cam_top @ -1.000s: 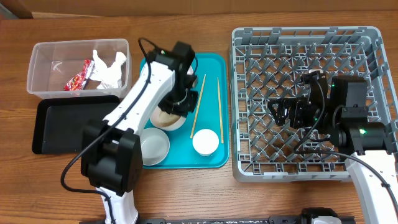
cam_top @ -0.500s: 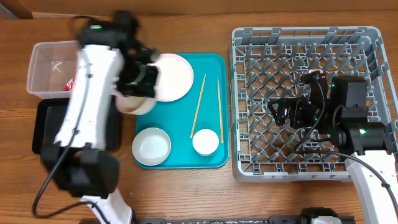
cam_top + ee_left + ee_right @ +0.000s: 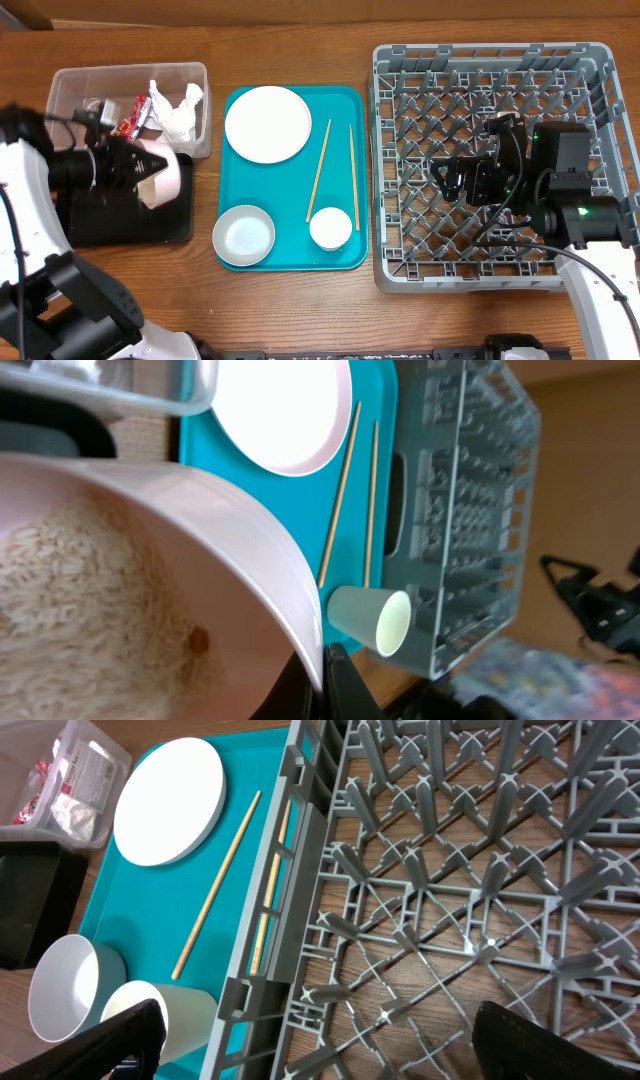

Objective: Sort waste into correct bins and load items into the dishwasher
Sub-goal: 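Carry the bowl over the black tray and tip the rice out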

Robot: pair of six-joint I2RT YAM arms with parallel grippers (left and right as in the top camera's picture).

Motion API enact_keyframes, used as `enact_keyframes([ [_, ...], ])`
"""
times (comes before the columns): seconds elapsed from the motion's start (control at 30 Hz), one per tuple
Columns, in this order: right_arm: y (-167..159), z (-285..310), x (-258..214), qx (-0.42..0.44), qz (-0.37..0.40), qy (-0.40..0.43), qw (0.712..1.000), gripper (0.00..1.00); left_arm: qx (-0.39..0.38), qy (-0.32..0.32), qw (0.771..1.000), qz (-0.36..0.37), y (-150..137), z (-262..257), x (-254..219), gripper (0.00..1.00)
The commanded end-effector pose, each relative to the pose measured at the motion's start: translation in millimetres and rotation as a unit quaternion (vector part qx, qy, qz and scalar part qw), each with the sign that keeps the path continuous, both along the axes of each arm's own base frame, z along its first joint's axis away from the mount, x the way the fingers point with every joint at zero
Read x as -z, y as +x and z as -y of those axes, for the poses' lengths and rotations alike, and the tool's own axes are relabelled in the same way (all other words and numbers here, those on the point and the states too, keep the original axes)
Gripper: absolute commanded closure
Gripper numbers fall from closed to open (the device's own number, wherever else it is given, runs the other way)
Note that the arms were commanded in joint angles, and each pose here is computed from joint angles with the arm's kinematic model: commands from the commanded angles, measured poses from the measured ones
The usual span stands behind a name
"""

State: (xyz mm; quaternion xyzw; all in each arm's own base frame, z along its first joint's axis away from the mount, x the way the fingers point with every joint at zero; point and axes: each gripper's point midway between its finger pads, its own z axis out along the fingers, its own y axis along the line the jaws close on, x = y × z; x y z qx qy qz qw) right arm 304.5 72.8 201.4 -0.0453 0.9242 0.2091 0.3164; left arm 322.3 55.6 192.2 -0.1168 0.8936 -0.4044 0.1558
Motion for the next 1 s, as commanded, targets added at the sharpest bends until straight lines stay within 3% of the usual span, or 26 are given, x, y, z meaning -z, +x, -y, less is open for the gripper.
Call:
enact_keyframes([
  [0.0,4.7,0.4,-11.8,0.003,0.015,0.003,1.0,0.0,-0.026,-0.075,0.996,0.05,-0.1,0.8,4.6,0.96],
  [0.3,4.7,0.4,-11.6,0.003,0.015,0.003,1.0,0.0,-0.124,-0.152,0.975,0.103,7.9,-31.9,22.9,0.96],
  [0.53,4.7,0.4,-11.8,0.003,0.015,0.003,1.0,0.0,-0.175,-0.221,0.95,0.136,11.9,-57.5,-2.0,0.96],
  [0.8,4.7,0.4,-11.7,0.003,0.015,0.003,1.0,0.0,-0.192,-0.291,0.924,0.155,12.2,-68.6,-26.1,0.96],
  [0.97,4.7,0.4,-11.7,0.003,0.015,0.003,1.0,0.0,-0.196,-0.303,0.921,0.145,15.9,-72.9,-28.0,0.96],
])
